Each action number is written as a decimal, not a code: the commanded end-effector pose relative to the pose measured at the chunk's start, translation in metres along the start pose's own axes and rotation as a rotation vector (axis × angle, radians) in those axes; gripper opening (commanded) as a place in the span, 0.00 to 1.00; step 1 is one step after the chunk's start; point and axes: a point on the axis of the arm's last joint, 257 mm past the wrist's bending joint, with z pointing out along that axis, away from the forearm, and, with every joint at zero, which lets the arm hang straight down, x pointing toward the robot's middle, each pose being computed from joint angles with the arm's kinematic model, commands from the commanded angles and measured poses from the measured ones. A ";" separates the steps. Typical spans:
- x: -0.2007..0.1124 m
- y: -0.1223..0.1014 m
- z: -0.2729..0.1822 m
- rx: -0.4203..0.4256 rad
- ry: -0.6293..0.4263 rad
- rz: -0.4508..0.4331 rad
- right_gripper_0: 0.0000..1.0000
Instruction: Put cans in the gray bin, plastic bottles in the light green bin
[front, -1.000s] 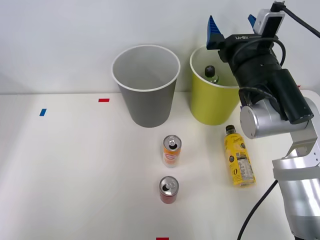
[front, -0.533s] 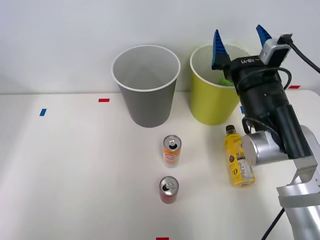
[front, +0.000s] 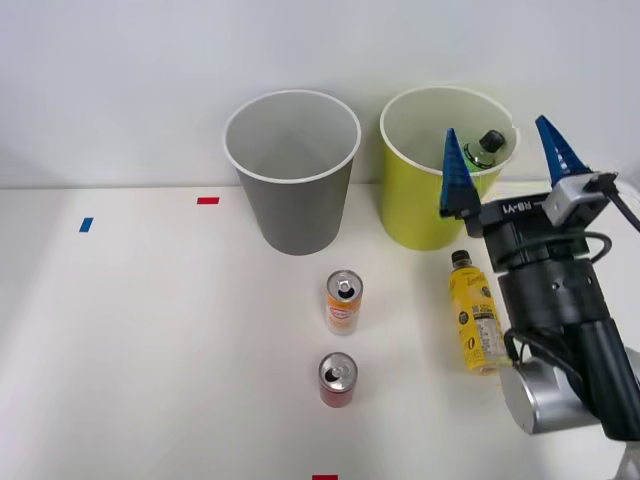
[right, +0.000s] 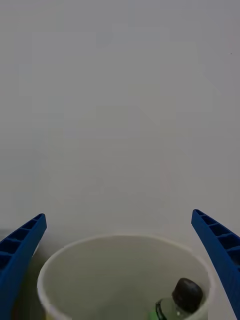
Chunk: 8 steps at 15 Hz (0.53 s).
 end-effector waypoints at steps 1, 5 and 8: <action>-0.002 -0.004 -0.043 0.029 0.025 -0.006 1.00; 0.005 -0.007 -0.110 0.068 0.043 0.013 1.00; 0.008 -0.013 -0.153 0.106 0.078 0.017 1.00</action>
